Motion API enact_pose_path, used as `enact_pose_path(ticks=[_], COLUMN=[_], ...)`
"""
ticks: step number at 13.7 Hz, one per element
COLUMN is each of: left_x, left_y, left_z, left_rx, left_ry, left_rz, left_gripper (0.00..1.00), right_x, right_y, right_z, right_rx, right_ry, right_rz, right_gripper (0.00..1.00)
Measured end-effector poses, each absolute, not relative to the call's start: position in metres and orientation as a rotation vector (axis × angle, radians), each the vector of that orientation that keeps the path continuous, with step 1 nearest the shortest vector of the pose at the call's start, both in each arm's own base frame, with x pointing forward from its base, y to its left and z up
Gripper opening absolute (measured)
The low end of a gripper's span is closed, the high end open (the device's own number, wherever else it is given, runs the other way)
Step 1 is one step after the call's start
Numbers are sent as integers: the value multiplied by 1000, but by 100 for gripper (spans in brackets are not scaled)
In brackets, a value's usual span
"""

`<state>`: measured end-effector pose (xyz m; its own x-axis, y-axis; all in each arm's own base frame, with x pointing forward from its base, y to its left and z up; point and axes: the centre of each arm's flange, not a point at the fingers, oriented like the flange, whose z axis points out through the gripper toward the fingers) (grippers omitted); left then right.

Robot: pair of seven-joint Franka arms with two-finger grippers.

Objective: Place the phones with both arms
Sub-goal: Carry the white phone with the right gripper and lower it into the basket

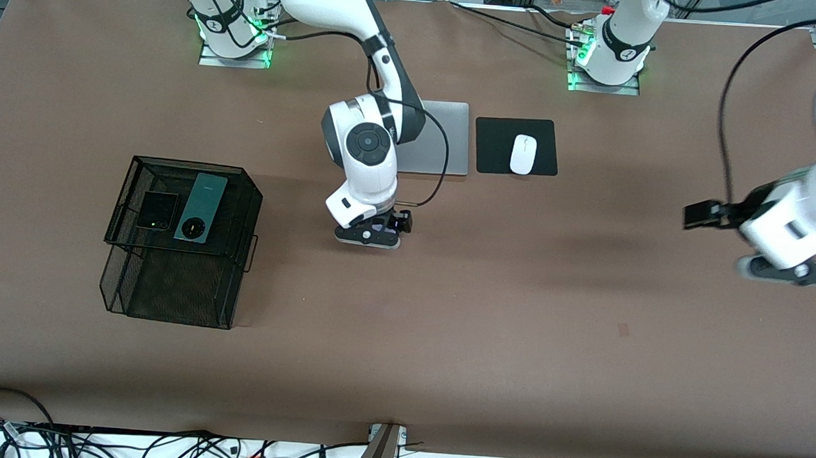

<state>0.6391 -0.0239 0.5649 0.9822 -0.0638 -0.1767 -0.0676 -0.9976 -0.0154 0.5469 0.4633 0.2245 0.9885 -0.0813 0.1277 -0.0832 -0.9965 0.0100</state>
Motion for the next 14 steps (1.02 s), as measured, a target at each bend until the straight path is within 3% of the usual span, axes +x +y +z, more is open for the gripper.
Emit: enact_pose_path(ticks=[9, 14], left_x=[567, 554], left_y=[-24, -34], left_z=[613, 604], left_rx=[-3137, -3127], left_ry=[215, 148], left_rz=[253, 295], left_gripper=[100, 100], right_x=[541, 534], right_y=[464, 469], right_z=[183, 178], right_rx=[3100, 3105], right_ry=[-101, -86], right_rz=[251, 237], right_gripper=[100, 100])
